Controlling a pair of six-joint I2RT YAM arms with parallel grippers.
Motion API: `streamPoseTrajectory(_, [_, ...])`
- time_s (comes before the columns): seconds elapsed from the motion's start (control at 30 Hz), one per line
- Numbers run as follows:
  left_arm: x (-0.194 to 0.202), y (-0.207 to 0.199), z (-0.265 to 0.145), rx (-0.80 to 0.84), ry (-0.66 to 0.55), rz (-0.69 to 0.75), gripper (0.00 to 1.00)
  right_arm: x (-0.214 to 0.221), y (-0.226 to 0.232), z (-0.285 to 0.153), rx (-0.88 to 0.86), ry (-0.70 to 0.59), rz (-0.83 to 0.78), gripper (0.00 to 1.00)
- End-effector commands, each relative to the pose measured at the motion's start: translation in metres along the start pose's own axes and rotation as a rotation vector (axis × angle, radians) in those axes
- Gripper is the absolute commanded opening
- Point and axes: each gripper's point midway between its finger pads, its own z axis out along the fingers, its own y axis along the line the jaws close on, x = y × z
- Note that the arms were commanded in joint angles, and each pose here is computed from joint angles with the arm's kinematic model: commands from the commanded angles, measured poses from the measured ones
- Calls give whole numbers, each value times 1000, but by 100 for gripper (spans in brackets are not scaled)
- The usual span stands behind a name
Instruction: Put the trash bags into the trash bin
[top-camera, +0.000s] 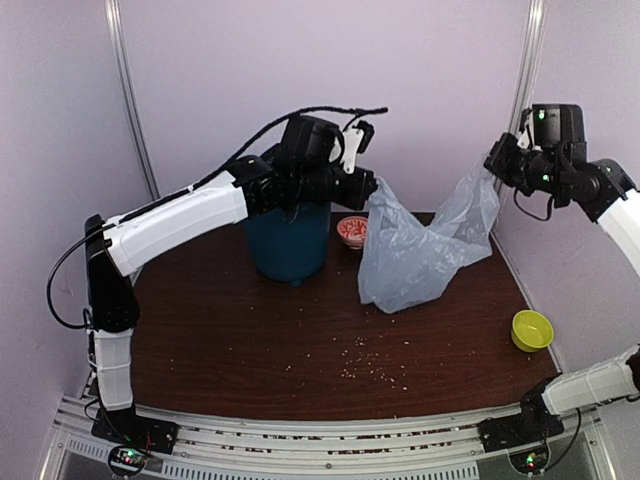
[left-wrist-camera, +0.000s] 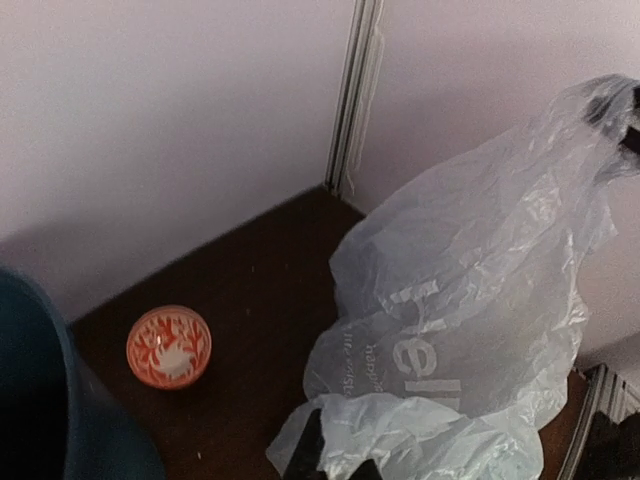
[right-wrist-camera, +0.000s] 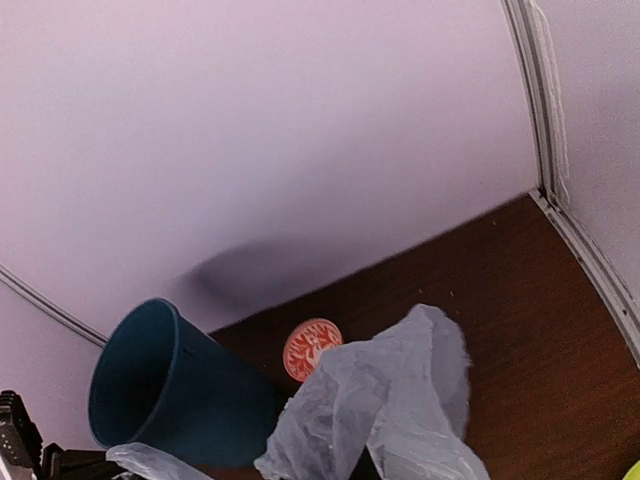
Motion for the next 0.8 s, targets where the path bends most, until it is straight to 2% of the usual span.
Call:
streamPoseTrajectory(0.0, [-175,-28,-92,81,-525,135,0,-128,74,-60,-204,-322,-30,0])
streamPoseTrajectory(0.07, [-223,-50,-150,133,-732,203,0,-177,100,-117,-338,-459,-11,0])
streamPoseTrajectory(0.13, [-253,-67,-204,121,-901,251,0,-212,113,-180,-456,-596,0,0])
streamPoseTrajectory(0.17, [-259,-76,-220,116,-948,282,0,-219,113,-201,-490,-639,-11,0])
streamPoseTrajectory(0.23, [-253,-92,-229,115,-945,357,0,-216,106,-217,-491,-659,-38,0])
streamPoseTrajectory(0.3, [-213,-100,-193,121,-804,418,0,-179,86,-189,-417,-557,-95,0])
streamPoseTrajectory(0.33, [-171,-98,-156,109,-658,447,0,-143,69,-159,-361,-460,-132,0])
streamPoseTrajectory(0.37, [-101,-91,-106,85,-454,486,0,-105,48,-136,-313,-375,-154,0])
streamPoseTrajectory(0.4, [-51,-82,-77,39,-303,528,0,-56,19,-102,-233,-265,-172,0])
streamPoseTrajectory(0.43, [41,-61,-40,-42,-57,610,0,-4,-20,-73,-121,-147,-173,0])
streamPoseTrajectory(0.5, [167,-17,-22,-324,289,742,0,105,-104,-36,132,138,-189,0])
streamPoseTrajectory(0.53, [202,4,-28,-442,406,773,0,154,-135,-29,207,274,-191,0])
streamPoseTrajectory(0.57, [219,6,-35,-458,456,759,0,197,-156,-30,248,405,-158,0])
streamPoseTrajectory(0.6, [215,3,-44,-452,445,719,0,224,-165,-35,256,496,-115,0])
streamPoseTrajectory(0.67, [170,-12,-60,-402,308,617,0,228,-147,-47,139,499,-18,0])
streamPoseTrajectory(0.77, [67,-51,-92,-251,-15,488,0,138,-84,-79,-116,227,72,0])
